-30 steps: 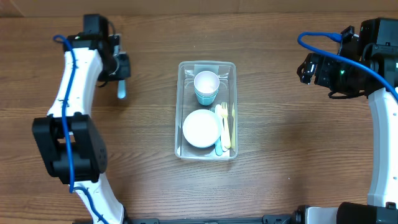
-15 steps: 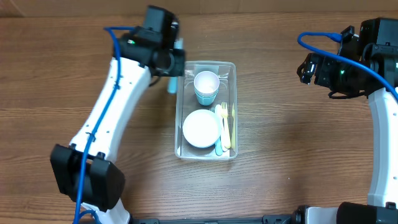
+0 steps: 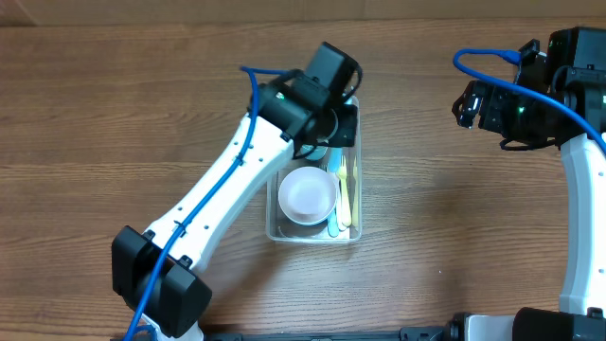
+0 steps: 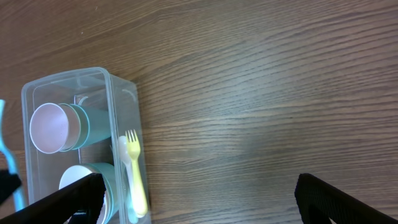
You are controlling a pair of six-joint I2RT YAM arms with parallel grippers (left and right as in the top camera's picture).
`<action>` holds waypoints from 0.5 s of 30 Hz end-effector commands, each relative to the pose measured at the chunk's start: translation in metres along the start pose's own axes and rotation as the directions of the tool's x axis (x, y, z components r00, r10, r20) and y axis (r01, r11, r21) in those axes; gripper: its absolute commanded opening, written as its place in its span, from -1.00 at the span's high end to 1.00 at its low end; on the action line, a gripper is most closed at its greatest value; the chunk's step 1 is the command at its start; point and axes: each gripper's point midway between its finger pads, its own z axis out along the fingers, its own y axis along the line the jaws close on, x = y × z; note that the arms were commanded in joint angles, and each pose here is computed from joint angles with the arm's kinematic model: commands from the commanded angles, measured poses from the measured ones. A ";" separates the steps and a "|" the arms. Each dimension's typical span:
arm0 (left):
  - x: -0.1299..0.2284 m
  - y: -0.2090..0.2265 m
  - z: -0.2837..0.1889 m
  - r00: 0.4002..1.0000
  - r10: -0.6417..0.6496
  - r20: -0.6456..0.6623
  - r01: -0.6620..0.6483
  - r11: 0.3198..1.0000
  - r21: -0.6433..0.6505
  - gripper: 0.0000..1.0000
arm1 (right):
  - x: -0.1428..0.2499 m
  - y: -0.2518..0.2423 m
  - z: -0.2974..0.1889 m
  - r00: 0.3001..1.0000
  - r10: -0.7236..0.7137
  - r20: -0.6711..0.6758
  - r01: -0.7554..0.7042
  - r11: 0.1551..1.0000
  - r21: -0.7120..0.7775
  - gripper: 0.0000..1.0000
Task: Pack container
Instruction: 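Carry the light-blue fork into the container beside the other utensils, then open the left gripper and raise it out of the container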
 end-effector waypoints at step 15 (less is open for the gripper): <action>0.034 -0.012 0.046 0.986 -0.140 -0.094 0.133 0.988 -0.084 0.76 | -0.007 0.001 -0.008 0.999 -0.004 0.033 0.004 1.000 0.000 -1.00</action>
